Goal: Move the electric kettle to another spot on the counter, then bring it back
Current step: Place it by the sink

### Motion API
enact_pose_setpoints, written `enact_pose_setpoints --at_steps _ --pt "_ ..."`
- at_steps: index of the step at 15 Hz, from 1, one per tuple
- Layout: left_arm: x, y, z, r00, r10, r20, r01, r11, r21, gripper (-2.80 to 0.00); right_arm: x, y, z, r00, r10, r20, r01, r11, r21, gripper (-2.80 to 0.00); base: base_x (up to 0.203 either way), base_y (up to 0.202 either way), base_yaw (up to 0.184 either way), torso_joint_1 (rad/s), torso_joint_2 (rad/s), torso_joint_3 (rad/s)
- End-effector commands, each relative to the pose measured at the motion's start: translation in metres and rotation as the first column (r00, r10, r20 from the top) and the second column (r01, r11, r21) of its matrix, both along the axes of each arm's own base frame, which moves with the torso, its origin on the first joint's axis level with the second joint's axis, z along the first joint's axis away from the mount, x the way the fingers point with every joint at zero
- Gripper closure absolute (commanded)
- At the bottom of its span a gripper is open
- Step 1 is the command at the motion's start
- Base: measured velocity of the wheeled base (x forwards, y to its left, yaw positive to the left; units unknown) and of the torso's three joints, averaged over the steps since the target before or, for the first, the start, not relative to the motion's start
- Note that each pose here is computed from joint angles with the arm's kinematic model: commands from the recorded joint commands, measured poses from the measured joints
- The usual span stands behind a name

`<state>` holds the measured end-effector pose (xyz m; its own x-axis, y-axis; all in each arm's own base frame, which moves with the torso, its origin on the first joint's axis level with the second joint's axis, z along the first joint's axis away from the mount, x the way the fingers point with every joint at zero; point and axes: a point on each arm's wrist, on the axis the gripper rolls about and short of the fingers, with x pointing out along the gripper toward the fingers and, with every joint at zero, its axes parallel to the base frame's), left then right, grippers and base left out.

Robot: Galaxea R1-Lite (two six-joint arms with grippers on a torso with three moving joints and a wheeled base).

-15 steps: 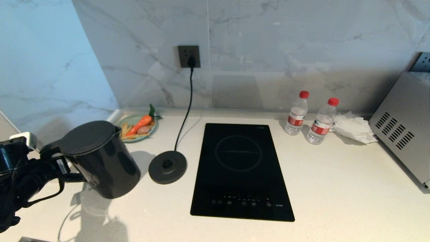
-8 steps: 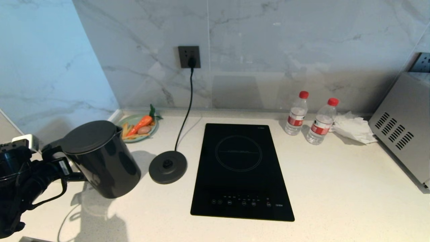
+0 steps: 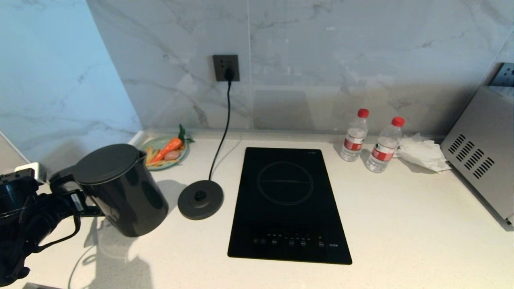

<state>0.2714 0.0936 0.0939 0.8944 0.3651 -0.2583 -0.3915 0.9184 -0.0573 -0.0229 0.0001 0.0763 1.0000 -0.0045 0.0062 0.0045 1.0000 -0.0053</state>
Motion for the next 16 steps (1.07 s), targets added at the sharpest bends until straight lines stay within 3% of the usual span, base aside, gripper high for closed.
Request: enact_pose_setpoints --at_steps 1,3,8,11,16 --pt "-0.002 0.006 0.0 1.0 0.016 0.006 -0.016 1.0 0.0 -2.8 0.0 0.0 0.0 1.0 -0.001 0.002 0.001 1.0 -0.001 0.0 0.0 0.0 0.0 0.0 0.0 0.0" --pt "-0.006 0.015 -0.002 0.999 0.035 -0.002 -0.035 0.999 -0.008 -2.8 0.0 0.0 0.0 1.0 -0.001 0.002 0.001 1.0 -0.001 0.0 0.0 0.0 0.0 0.0 0.0 0.0" --pt "-0.029 0.029 -0.005 0.999 -0.045 -0.009 0.044 0.997 -0.061 -2.8 0.0 0.0 0.0 1.0 -0.001 0.001 0.001 1.0 -0.001 0.0 0.0 0.0 0.0 0.0 0.0 0.0" --pt "-0.04 0.031 -0.006 0.994 -0.106 -0.016 0.105 0.993 -0.062 -2.8 0.0 0.0 0.0 1.0 0.0 0.003 0.0 1.0 -0.001 0.0 0.0 0.0 0.0 0.0 0.0 0.0" --pt "-0.058 0.041 -0.009 0.993 -0.117 -0.023 0.114 0.99 -0.086 -2.8 0.0 0.0 0.0 1.0 -0.001 0.003 0.001 1.0 -0.001 0.0 0.0 0.0 0.0 0.0 0.0 0.0"
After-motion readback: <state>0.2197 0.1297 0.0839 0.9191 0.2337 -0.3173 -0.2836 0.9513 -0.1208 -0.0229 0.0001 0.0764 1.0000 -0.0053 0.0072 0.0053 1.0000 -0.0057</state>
